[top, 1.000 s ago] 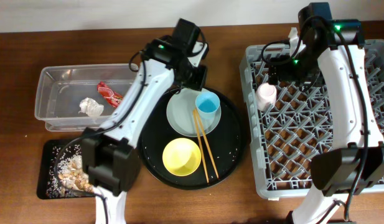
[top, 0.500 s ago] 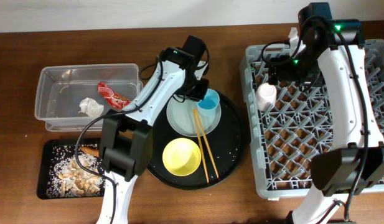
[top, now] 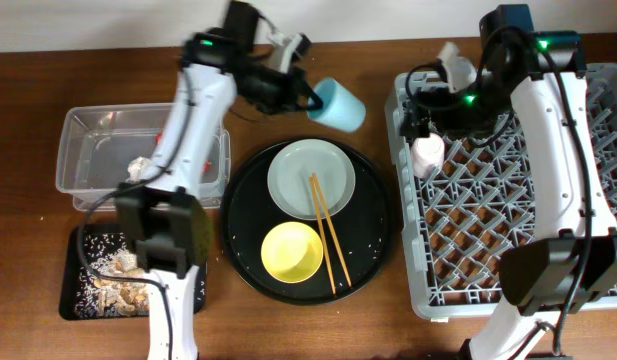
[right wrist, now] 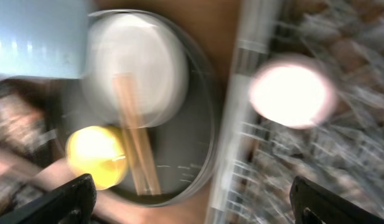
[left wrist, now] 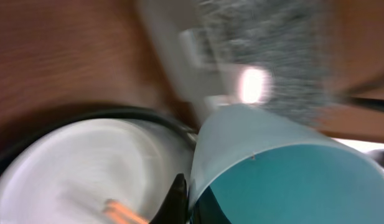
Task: Sort waste into correct bins and load items into the dishwasher rack
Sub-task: 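Lift the blue cup with left gripper and pass it to right gripper, then lower the blue cup into the rack with the right gripper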
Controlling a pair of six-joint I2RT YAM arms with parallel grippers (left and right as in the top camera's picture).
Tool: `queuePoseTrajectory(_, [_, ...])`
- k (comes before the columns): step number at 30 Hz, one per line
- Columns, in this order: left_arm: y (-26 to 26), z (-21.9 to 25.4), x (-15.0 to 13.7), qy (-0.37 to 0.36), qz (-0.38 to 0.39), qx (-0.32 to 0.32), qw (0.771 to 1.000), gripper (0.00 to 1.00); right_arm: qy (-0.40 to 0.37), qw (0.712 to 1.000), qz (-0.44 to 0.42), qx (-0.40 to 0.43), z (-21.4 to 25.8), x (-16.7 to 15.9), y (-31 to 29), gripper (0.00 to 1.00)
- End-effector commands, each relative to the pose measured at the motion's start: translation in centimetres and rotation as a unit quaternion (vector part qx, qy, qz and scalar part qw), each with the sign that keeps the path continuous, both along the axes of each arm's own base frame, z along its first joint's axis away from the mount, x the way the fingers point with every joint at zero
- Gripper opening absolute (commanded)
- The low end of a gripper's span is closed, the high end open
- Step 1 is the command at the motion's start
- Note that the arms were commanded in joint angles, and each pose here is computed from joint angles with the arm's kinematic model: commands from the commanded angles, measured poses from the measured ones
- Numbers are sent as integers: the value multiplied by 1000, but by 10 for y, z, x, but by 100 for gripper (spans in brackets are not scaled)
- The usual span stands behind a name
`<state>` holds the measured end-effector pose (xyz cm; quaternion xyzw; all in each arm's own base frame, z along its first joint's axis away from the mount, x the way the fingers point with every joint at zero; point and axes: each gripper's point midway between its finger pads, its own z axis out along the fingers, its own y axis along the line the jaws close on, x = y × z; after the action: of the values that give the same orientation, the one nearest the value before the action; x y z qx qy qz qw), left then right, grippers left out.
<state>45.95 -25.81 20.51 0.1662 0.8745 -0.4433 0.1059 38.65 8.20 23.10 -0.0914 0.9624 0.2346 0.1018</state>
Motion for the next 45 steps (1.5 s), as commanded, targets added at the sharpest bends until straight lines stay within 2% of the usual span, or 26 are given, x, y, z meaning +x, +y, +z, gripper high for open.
queuePoseTrajectory(1, [14,89,-17,-13,-83,-252,964,0,-99,961,139,220,64,-11,63,98])
queuePoseTrajectory(2, [18,91,-17,-11,-81,-258,963,0,-111,951,152,247,73,-12,68,99])
queuePoseTrajectory(4, [15,109,-26,-31,-113,-310,943,0,-130,937,170,278,84,-15,75,98])
queuePoseTrajectory(10, [-9,108,-40,-33,-142,-307,940,0,-148,918,179,321,100,-15,81,98])
queuePoseTrajectory(13, [-21,100,-43,-35,-148,-287,946,0,-155,914,190,324,101,-16,88,98])
queuePoseTrajectory(19, [-30,100,-49,-34,-157,-286,944,0,-175,903,222,323,103,-16,107,100])
queuePoseTrajectory(23, [-30,95,-47,-37,-153,-273,949,0,-175,903,222,322,103,-16,107,83])
queuePoseTrajectory(25, [-30,94,-46,-38,-152,-268,951,0,-175,904,222,322,103,-16,106,78])
queuePoseTrajectory(27, [-30,93,-46,-37,-151,-268,951,0,-176,908,221,310,99,-14,105,66])
queuePoseTrajectory(28, [-30,93,-46,-34,-151,-268,951,1,-176,912,220,299,96,-13,103,65])
queuePoseTrajectory(31, [-30,92,-46,-35,-149,-264,952,30,-180,912,221,295,95,-11,103,64])
queuePoseTrajectory(33, [-29,81,-41,-42,-139,-233,962,43,-184,912,220,292,95,-9,101,62])
queuePoseTrajectory(35, [-22,61,-28,-55,-114,-173,977,45,-185,918,212,280,91,-5,94,56])
queuePoseTrajectory(38, [-1,37,-10,-59,-72,-98,991,45,-166,941,172,240,78,4,73,56])
queuePoseTrajectory(39, [11,27,-4,-56,-54,-65,995,45,-143,962,129,194,64,13,53,56])
queuePoseTrajectory(41, [27,9,0,-45,-30,-7,999,50,-113,984,65,125,44,23,23,56])
queuePoseTrajectory(43, [37,-5,1,-38,-18,42,998,50,-93,993,14,70,30,28,-3,56])
queuePoseTrajectory(45, [48,-18,-2,-25,-8,89,996,50,-63,995,-74,-32,11,34,-49,56])
